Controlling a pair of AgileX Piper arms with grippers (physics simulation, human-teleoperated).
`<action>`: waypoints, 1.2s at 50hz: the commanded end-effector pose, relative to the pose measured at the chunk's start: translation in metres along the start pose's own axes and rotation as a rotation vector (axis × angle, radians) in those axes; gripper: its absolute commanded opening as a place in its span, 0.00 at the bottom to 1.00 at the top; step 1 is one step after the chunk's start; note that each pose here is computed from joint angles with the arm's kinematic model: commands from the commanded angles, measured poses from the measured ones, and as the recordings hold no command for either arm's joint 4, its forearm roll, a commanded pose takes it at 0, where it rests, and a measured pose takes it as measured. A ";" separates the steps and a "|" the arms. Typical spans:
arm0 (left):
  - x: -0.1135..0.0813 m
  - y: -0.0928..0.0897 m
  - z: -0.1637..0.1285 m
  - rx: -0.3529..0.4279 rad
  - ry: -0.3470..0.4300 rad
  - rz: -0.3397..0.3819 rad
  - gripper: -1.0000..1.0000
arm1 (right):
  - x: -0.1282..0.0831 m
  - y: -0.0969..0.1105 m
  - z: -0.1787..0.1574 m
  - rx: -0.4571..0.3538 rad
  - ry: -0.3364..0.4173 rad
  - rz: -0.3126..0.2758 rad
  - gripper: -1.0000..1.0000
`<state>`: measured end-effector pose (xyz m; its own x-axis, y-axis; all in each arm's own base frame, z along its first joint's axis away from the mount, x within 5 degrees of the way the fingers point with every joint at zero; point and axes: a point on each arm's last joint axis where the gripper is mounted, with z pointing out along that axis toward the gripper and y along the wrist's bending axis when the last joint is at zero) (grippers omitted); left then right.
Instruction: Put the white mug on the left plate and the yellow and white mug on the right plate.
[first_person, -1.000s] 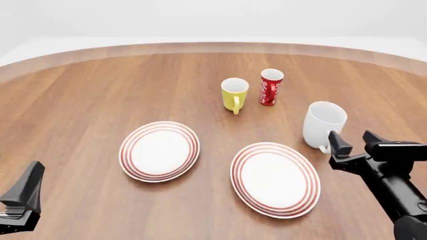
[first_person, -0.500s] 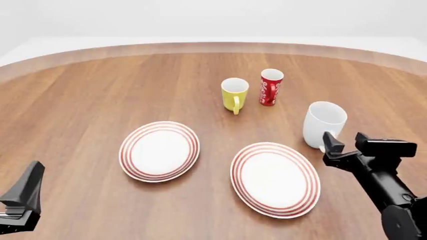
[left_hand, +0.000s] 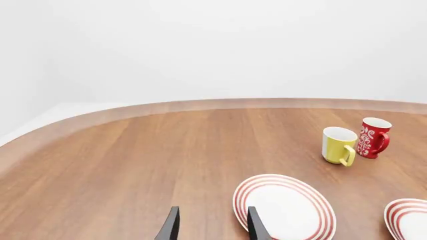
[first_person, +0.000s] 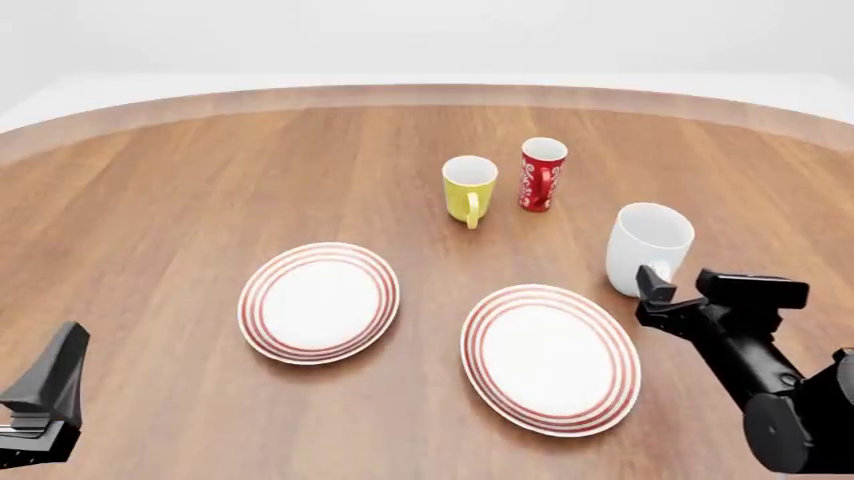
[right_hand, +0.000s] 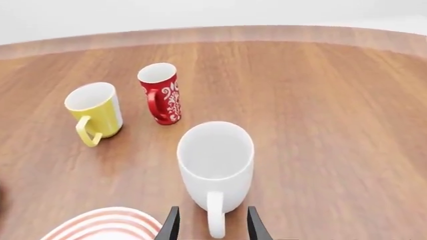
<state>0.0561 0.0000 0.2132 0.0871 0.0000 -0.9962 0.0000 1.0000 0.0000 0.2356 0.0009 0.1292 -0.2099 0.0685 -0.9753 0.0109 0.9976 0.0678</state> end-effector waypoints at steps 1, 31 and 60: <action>0.000 0.000 0.000 0.000 0.000 0.000 1.00 | 0.008 -0.002 0.010 0.009 0.030 0.031 1.00; 0.000 0.000 0.000 0.000 0.000 0.000 1.00 | 0.028 -0.001 0.029 0.005 0.093 0.051 1.00; 0.000 0.000 0.000 0.000 0.000 0.000 1.00 | 0.043 -0.001 0.039 0.005 0.138 0.031 1.00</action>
<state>0.0561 0.0000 0.2132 0.0871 0.0000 -0.9962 0.0000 1.0000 0.0000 0.2642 0.0029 0.0824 -0.3326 0.1051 -0.9372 0.0255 0.9944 0.1025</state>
